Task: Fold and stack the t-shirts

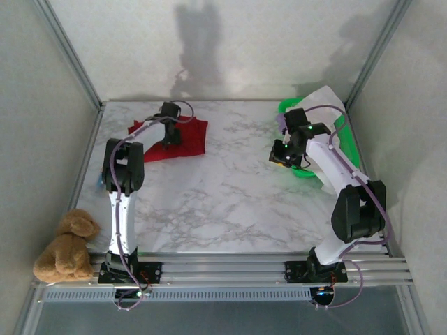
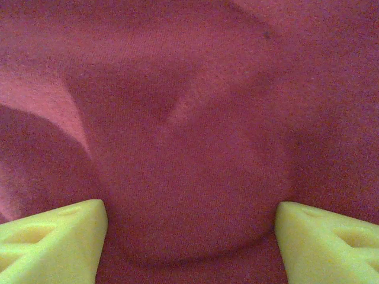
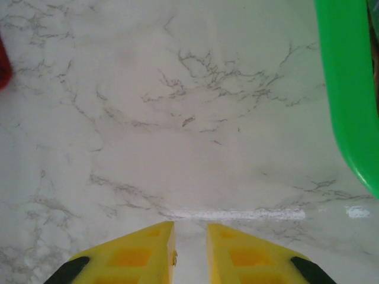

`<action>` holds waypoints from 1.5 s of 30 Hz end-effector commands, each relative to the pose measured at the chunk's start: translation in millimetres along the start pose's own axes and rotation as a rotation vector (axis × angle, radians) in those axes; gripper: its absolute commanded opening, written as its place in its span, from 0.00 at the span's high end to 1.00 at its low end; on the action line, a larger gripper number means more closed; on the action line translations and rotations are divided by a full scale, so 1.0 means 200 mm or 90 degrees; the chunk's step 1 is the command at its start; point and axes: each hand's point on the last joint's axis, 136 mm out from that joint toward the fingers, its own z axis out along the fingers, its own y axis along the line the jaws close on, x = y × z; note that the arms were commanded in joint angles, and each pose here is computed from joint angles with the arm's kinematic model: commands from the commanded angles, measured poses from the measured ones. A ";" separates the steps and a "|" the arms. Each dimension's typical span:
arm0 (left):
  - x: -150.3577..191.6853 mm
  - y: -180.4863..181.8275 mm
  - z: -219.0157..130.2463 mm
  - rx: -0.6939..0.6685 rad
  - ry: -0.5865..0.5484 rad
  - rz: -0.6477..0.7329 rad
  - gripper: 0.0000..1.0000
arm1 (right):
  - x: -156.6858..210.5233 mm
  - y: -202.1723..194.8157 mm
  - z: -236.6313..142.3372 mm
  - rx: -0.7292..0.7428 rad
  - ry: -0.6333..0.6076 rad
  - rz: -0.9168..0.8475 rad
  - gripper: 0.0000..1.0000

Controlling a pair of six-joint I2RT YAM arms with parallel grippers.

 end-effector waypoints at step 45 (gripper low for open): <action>0.39 0.46 0.29 -0.082 0.199 0.107 0.19 | -0.02 0.12 -0.10 -0.064 0.010 -0.025 0.77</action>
